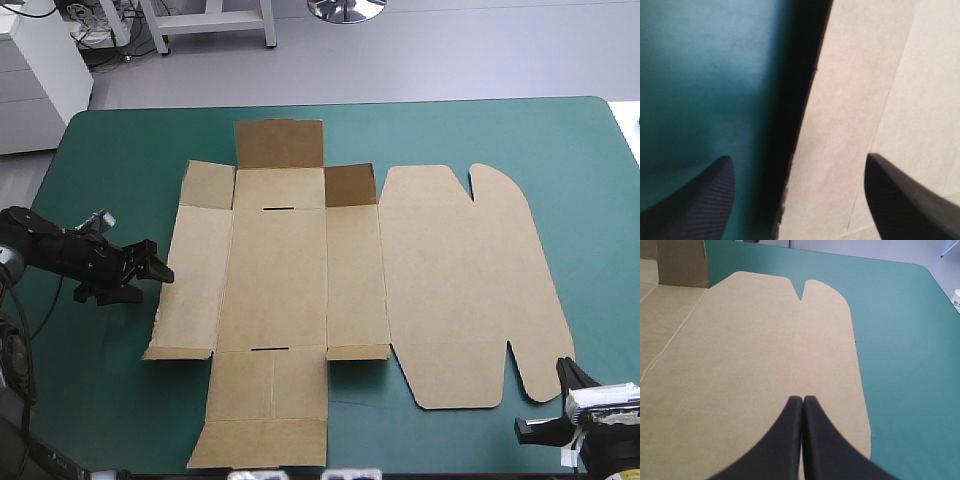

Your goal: Fold the box

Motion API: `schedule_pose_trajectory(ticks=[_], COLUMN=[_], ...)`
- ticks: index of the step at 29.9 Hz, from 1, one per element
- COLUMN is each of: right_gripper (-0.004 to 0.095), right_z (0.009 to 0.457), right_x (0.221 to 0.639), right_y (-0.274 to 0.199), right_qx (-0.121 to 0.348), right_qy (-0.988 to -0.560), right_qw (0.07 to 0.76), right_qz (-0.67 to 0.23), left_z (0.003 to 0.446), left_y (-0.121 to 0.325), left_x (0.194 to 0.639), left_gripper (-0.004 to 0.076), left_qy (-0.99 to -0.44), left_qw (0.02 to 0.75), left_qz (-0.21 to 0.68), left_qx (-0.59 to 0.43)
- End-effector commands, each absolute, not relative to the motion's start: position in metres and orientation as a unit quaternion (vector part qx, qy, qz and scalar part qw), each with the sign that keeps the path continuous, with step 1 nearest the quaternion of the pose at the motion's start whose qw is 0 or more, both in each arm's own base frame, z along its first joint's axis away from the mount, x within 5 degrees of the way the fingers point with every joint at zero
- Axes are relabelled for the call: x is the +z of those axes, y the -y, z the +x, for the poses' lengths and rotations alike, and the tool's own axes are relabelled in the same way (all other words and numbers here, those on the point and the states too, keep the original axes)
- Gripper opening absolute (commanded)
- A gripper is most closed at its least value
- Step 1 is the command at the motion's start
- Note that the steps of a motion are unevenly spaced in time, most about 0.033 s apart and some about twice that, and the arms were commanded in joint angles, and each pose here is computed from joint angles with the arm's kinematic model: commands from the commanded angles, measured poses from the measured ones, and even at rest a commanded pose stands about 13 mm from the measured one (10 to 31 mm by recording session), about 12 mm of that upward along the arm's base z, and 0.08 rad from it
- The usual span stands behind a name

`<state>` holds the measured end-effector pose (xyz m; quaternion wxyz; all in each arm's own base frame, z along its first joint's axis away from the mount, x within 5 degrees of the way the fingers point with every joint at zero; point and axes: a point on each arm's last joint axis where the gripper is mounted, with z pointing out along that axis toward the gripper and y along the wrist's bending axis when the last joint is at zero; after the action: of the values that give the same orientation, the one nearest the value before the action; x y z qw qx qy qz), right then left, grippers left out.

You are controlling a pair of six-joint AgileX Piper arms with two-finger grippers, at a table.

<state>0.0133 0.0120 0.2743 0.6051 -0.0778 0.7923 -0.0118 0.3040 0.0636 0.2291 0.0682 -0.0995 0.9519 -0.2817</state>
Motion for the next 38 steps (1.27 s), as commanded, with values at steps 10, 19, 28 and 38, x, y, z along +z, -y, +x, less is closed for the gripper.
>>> schedule_pose_trajectory(ticks=[10,19,28,38], right_gripper=[-0.0019,-0.0019,-0.0019,-0.0019], right_z=[0.007,0.007,0.007,0.007], right_x=[0.289,0.289,0.289,0.289], right_y=[-0.012,-0.012,-0.012,-0.012], right_qx=[-0.021,-0.021,-0.021,-0.021], right_qy=[-0.752,-0.752,-0.752,-0.752], right_qw=[0.655,0.655,0.655,0.655], right_qz=[-0.071,-0.071,-0.071,-0.071], left_z=[0.299,0.297,0.299,0.302], left_y=[-0.027,-0.003,0.020,0.027], left_x=[0.219,0.202,0.205,0.210], left_gripper=[0.0524,0.0524,0.0524,0.0337], left_qy=[-0.951,-0.930,-0.922,-0.925], left_qw=[-0.013,-0.048,-0.051,-0.045], left_qz=[-0.051,-0.067,-0.049,-0.031], left_qx=[-0.306,-0.359,-0.382,-0.377])
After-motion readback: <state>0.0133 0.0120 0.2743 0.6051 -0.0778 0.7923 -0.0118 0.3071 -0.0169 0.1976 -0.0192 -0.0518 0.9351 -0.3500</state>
